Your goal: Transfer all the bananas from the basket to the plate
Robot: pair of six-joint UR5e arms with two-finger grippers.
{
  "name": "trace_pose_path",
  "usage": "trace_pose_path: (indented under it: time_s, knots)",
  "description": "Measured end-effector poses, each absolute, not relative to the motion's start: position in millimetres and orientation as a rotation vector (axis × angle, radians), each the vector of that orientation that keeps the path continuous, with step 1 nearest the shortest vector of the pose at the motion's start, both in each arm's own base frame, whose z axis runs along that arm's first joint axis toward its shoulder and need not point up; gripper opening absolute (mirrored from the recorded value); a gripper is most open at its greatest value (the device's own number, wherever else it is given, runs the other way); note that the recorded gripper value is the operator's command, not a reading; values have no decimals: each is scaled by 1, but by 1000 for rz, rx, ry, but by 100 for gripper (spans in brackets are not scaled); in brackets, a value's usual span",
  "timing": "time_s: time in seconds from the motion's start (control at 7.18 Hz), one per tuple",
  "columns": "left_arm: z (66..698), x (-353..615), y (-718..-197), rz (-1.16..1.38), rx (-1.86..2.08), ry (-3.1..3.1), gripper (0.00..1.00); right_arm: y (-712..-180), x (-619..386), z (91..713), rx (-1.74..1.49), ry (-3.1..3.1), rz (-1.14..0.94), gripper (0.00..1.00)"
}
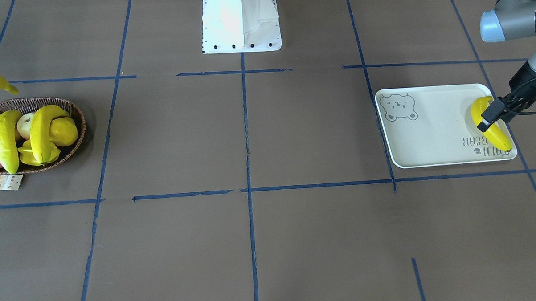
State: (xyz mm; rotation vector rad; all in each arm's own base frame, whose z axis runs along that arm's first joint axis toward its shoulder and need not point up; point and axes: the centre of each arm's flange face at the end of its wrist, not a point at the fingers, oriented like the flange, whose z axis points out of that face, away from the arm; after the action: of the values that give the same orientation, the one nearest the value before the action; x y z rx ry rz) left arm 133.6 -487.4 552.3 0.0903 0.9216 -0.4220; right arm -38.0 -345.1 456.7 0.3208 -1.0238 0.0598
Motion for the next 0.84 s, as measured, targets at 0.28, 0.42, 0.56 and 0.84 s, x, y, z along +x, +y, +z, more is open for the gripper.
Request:
trace_pose_path:
  time_s: [0.28,0.42,0.56,0.84]
  knots:
    - [536,141,-494,-416,89,956,99,-377,-39,427,360,-1104,31,0]
    - [509,152,-510,-442,88,999,99,-405,-62,421,340,-1141,-8,1]
    - [464,176,-530,-477,75,1066,99,-434,-96,413,303,-1179,-47,1]
    - [352,254,-544,-513,4,1251,99,-475,-168,363,251,-1270,-150,1]
